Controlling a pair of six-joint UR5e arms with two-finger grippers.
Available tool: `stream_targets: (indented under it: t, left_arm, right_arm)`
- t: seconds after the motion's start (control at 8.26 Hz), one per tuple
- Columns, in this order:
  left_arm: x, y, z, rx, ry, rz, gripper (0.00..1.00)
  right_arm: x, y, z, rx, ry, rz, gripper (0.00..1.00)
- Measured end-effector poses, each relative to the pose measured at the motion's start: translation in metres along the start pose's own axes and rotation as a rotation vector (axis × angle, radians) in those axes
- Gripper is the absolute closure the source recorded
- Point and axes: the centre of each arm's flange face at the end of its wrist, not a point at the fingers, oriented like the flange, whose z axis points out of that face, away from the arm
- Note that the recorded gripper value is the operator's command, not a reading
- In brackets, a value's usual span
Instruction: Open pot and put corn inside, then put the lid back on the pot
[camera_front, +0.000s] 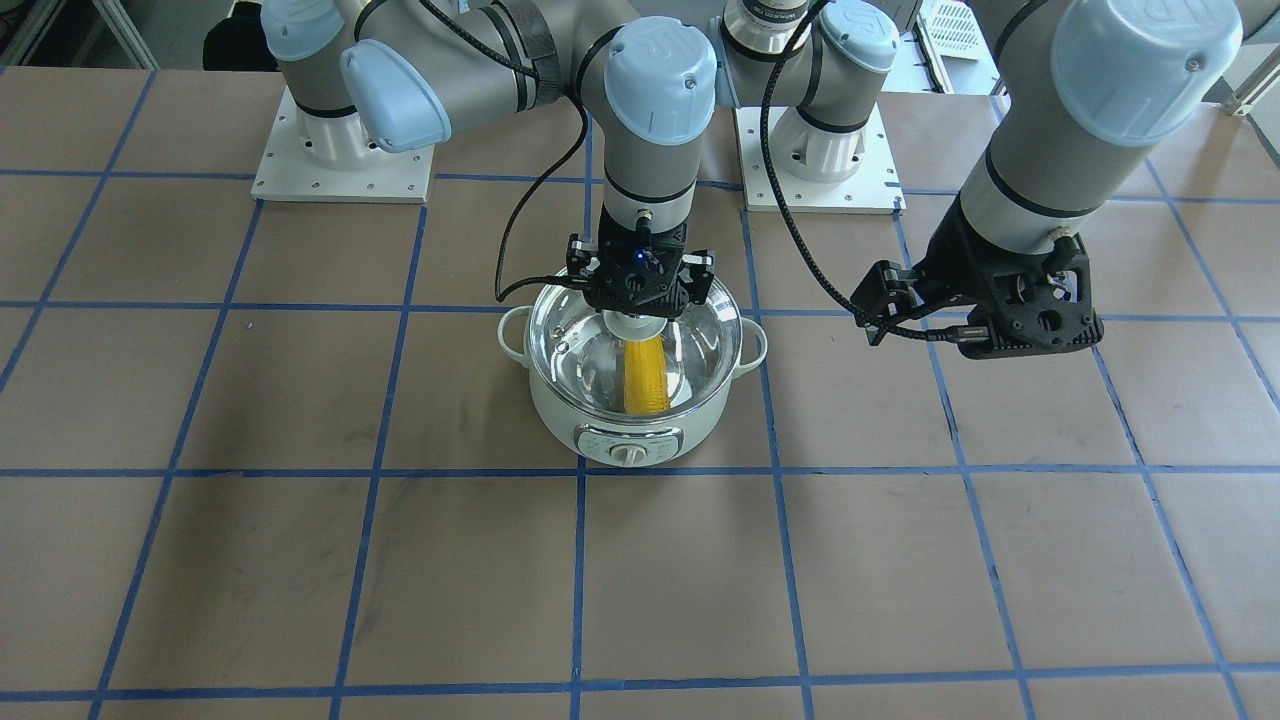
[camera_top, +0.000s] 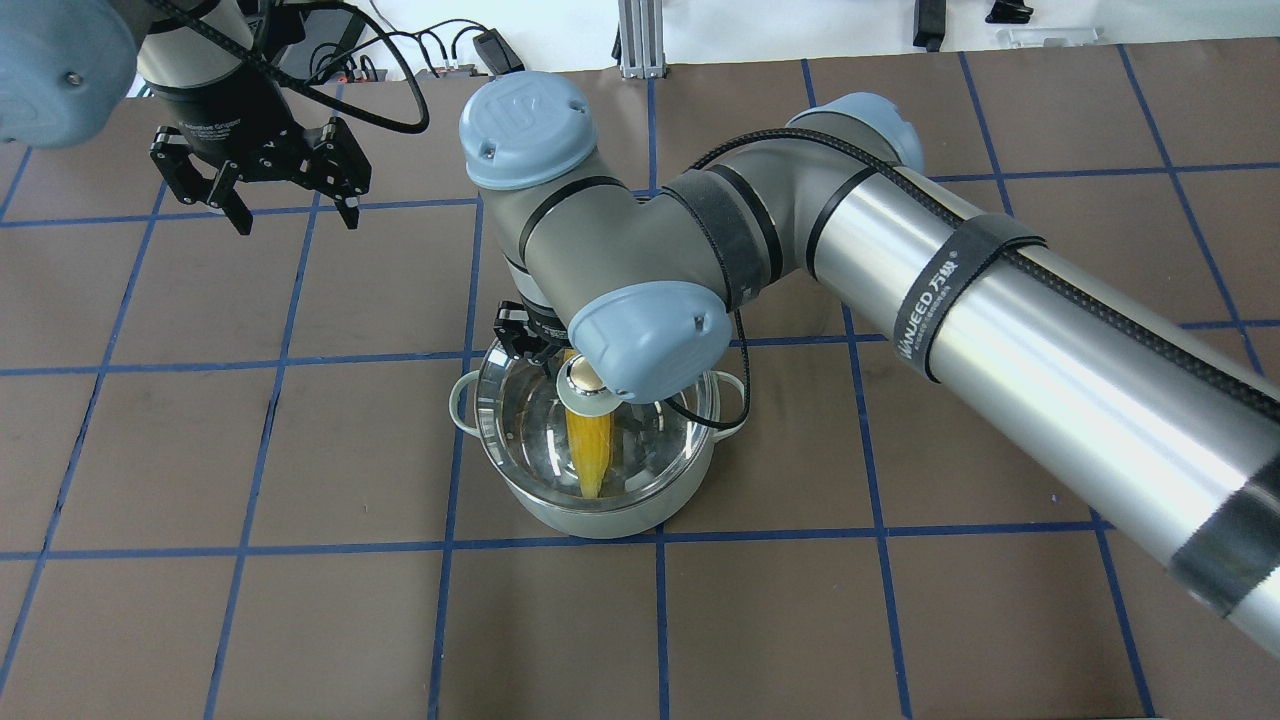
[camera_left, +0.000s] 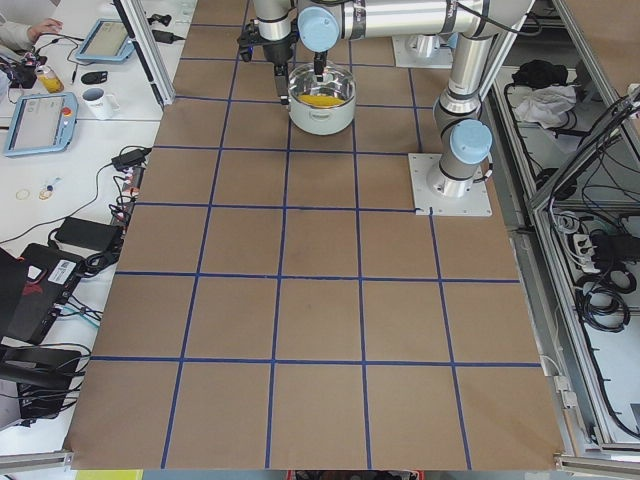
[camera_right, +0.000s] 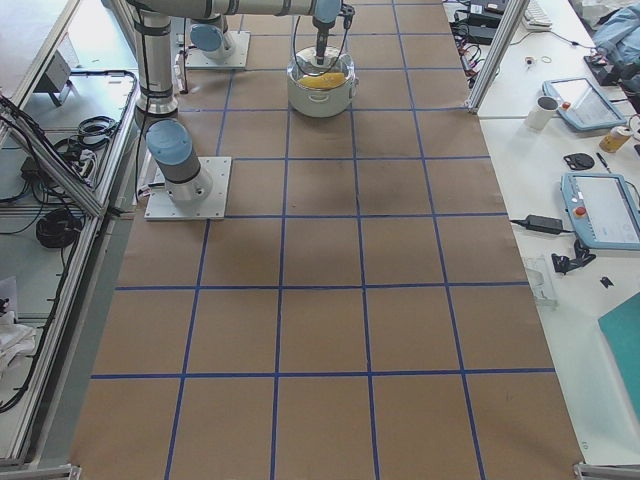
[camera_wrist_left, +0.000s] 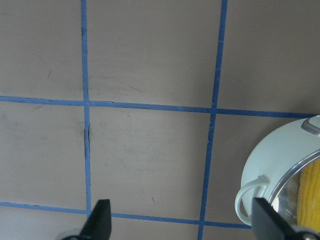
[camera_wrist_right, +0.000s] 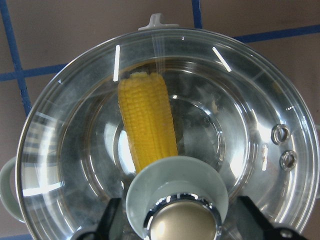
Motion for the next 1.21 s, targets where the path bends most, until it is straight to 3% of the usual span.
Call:
stream_targets:
  t: [0.12, 0.36, 1.21]
  left_arm:
    - [0.0000, -0.0001, 0.0001, 0.000, 0.000, 0.000, 0.00]
    - [0.0000, -0.0001, 0.0004, 0.000, 0.000, -0.001, 0.00]
    - [0.0002, 0.0001, 0.0001, 0.000, 0.001, -0.006, 0.00]
  right_arm:
    - [-0.0005, 0.0001, 0.0002, -0.001, -0.004, 0.003, 0.57]
    - [-0.0011, 0.0002, 0.0000, -0.002, -0.009, 0.008, 0.74]
    - [0.0010, 0.0004, -0.0015, -0.001, -0.001, 0.010, 0.78]
